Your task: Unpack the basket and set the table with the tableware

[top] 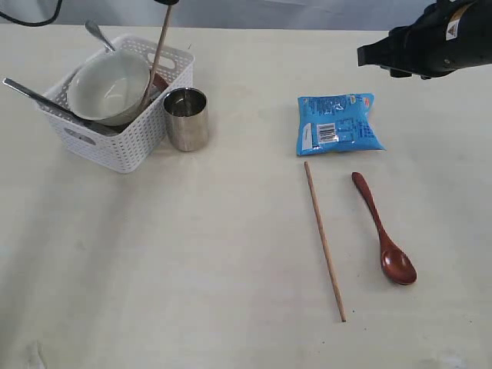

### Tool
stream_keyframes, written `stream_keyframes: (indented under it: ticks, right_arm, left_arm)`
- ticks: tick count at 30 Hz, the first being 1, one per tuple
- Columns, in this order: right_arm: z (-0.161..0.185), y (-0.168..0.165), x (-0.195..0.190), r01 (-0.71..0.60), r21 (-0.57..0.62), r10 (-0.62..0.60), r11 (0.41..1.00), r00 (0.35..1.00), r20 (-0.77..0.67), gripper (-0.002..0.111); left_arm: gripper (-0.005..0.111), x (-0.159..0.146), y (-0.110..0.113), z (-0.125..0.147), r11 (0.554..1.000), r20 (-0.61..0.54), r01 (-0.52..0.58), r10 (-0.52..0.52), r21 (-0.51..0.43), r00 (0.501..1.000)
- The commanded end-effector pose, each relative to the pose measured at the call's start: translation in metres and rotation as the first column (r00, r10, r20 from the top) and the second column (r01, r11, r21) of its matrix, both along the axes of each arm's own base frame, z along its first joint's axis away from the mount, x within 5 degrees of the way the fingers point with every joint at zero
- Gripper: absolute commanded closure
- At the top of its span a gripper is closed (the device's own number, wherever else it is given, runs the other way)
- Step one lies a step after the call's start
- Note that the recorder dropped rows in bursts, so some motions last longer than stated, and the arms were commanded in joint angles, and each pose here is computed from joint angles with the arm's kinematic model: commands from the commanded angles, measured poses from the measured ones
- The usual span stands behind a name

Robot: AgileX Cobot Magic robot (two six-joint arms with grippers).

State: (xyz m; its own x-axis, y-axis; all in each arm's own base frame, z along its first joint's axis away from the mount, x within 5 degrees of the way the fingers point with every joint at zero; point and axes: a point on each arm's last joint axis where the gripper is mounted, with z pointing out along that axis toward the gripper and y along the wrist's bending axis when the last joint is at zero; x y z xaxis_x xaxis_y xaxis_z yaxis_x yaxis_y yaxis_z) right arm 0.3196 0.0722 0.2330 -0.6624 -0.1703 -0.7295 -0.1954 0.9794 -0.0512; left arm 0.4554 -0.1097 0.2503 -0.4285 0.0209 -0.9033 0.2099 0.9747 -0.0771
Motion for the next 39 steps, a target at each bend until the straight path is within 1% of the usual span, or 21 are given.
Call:
stream_keyframes:
  ticks: [1, 10, 14, 20, 31, 33, 35, 39]
  right_arm:
    - [0.0, -0.001, 0.001, -0.006, -0.005, 0.006, 1.0, 1.0, 0.011, 0.068]
    - [0.001, -0.001, 0.001, -0.009, -0.005, 0.009, 1.0, 1.0, 0.014, 0.068]
    - [0.001, 0.0, 0.001, -0.009, -0.004, 0.009, 1.0, 1.0, 0.017, 0.068]
    - [0.001, 0.0, 0.002, -0.015, -0.008, 0.015, 1.0, 1.0, 0.021, 0.068]
    - [0.001, 0.0, 0.002, -0.015, -0.008, 0.015, 1.0, 1.0, 0.021, 0.068]
    - [0.001, 0.0, 0.002, -0.015, -0.008, 0.015, 1.0, 1.0, 0.021, 0.068]
    - [0.002, 0.005, 0.001, -0.037, -0.011, 0.037, 0.999, 0.999, 0.028, 0.068]
    - [0.005, 0.034, -0.004, -0.151, -0.01, 0.152, 0.988, 0.985, 0.083, 0.068]
  left_arm:
    - [0.107, -0.003, 0.002, 0.013, 1.0, 0.021, -0.004, 0.004, -0.014, 1.0]
    - [0.107, -0.005, 0.002, 0.015, 1.0, 0.013, -0.002, 0.002, -0.021, 1.0]
    - [0.107, -0.005, 0.001, 0.015, 0.999, 0.005, -0.012, 0.013, -0.048, 1.0]
    - [0.107, -0.006, 0.002, 0.016, 0.999, 0.008, -0.012, 0.013, -0.049, 1.0]
    - [0.107, -0.017, 0.004, 0.047, 0.998, 0.058, -0.002, 0.006, -0.066, 0.998]
    - [0.107, -0.018, 0.003, 0.049, 0.996, 0.047, -0.007, 0.011, -0.092, 0.999]
    - [0.107, -0.019, 0.003, 0.049, 0.992, 0.041, -0.016, 0.022, -0.122, 0.999]
    - [0.107, -0.019, 0.003, 0.05, 0.986, 0.029, -0.031, 0.037, -0.166, 0.999]
